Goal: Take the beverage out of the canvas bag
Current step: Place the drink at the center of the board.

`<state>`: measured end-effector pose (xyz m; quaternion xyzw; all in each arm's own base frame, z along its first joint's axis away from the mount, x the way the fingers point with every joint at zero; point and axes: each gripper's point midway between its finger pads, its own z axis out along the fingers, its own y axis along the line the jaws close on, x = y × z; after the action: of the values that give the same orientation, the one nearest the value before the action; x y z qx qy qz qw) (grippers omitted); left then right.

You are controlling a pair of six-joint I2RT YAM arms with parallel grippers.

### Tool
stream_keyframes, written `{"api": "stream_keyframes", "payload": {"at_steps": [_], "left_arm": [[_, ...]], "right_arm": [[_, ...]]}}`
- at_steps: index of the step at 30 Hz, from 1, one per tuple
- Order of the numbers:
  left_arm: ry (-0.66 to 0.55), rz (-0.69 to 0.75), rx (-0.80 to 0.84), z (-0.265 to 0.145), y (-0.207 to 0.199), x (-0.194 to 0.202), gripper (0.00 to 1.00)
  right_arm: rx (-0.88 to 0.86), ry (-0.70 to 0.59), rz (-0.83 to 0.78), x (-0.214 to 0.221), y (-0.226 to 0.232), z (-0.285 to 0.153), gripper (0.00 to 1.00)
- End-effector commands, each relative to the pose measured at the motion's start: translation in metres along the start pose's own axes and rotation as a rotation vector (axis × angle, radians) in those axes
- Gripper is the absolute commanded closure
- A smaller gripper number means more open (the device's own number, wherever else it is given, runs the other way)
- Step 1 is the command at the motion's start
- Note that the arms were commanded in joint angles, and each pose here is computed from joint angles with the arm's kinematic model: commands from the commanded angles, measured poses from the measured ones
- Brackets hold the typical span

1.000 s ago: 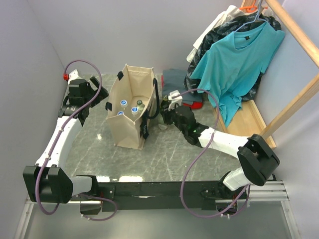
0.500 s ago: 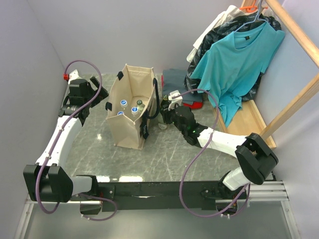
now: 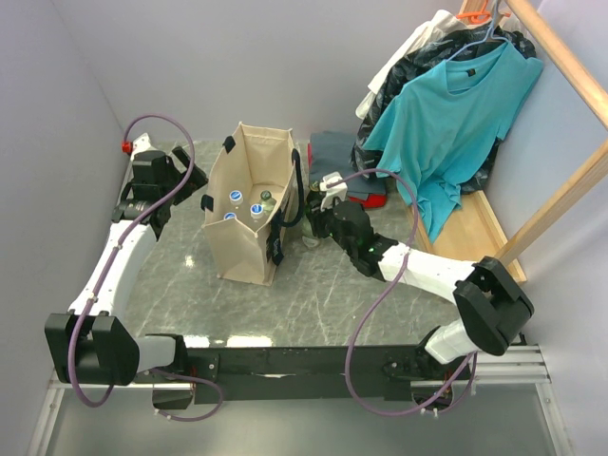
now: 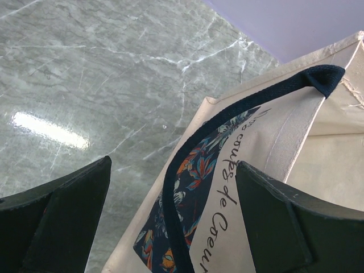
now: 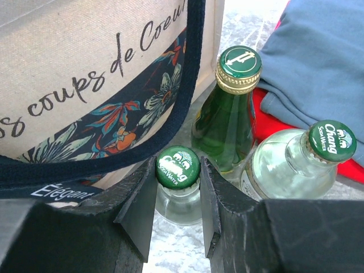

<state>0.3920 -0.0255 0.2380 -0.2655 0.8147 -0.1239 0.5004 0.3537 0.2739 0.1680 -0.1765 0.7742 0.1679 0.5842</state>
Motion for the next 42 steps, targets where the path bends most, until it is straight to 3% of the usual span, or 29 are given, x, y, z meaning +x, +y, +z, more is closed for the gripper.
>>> {"api": "stream_keyframes", "payload": {"at_steps": [1, 5, 8, 12, 25, 35, 42], "left_arm": [[-0.025, -0.013, 0.04, 0.0, -0.009, -0.007, 0.04], [-0.022, -0.012, 0.043, 0.001, -0.01, -0.006, 0.04], [-0.022, -0.011, 0.043, 0.0, -0.009, -0.006, 0.04], [-0.024, -0.008, 0.039, 0.001, -0.008, -0.007, 0.04], [-0.021, -0.006, 0.039, 0.001, -0.008, -0.005, 0.04], [-0.029, -0.007, 0.037, -0.001, -0.008, -0.008, 0.04], [-0.045, -0.007, 0.039, -0.004, -0.011, -0.015, 0.04]], "right_arm": [[-0.019, -0.224, 0.041, -0.086, 0.007, -0.013, 0.79], [-0.018, -0.229, 0.041, -0.089, 0.007, -0.013, 0.77], [-0.025, -0.223, 0.042, -0.088, 0.009, -0.013, 0.61], [-0.028, -0.217, 0.043, -0.087, 0.01, -0.013, 0.55], [-0.03, -0.206, 0.043, -0.086, 0.01, -0.014, 0.51], [-0.038, -0.263, 0.029, -0.119, 0.009, -0.032, 0.43], [-0.053, -0.27, 0.003, -0.134, 0.012, -0.037, 0.45]]}}
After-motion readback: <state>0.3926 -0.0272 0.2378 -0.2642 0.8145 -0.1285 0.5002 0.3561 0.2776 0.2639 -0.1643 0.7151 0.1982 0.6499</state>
